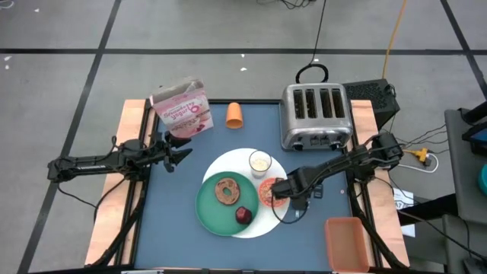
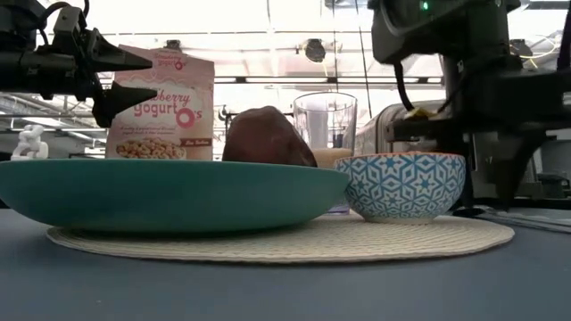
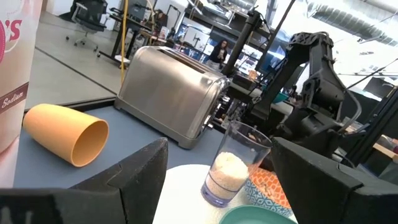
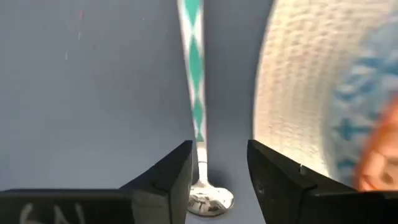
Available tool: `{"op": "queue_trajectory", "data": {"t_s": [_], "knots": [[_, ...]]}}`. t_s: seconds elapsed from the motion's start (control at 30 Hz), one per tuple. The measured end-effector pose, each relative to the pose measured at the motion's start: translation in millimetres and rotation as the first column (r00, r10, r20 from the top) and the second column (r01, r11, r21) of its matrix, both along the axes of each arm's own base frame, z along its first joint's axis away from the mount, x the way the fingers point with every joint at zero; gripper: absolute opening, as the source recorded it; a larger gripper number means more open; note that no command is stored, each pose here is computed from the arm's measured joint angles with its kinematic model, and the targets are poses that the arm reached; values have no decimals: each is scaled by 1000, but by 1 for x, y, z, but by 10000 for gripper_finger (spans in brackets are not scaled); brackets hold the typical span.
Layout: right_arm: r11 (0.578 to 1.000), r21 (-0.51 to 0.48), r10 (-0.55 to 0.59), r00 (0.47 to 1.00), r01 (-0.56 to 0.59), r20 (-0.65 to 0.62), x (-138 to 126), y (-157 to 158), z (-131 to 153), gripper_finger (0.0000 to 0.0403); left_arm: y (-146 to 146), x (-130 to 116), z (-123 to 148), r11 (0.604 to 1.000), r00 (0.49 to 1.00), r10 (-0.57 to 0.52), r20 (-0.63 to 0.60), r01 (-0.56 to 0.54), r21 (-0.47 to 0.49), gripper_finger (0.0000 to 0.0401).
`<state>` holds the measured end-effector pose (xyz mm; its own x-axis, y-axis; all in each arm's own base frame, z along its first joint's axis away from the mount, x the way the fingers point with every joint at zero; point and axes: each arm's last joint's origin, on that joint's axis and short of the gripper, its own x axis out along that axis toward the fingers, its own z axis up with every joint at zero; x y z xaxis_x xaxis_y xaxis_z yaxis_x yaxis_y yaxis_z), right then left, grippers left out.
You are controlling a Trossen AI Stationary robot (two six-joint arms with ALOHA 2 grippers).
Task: Arrange a breakfast setting
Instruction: Return to Home Position
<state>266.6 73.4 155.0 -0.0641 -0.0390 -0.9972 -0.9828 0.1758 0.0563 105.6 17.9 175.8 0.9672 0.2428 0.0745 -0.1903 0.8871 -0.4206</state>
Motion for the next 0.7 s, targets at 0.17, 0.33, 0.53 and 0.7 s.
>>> {"op": "queue_trajectory", "data": {"t_s": [0.17,0.33,0.53,0.7], "knots": [[992,-19,-126,992,126,-14,3,3,12,138,0,0,0,1000,1000,0,0,0,0,287],[969,-72,-243,967,237,-77,-1,3,25,133,0,0,0,1000,1000,0,0,0,0,287],[893,-159,-439,892,421,-109,-4,4,40,117,0,0,0,1000,1000,0,-1,0,4,287],[791,-205,-601,795,577,-81,-3,4,53,77,0,0,0,1000,1000,1,1,-1,4,287]]}}
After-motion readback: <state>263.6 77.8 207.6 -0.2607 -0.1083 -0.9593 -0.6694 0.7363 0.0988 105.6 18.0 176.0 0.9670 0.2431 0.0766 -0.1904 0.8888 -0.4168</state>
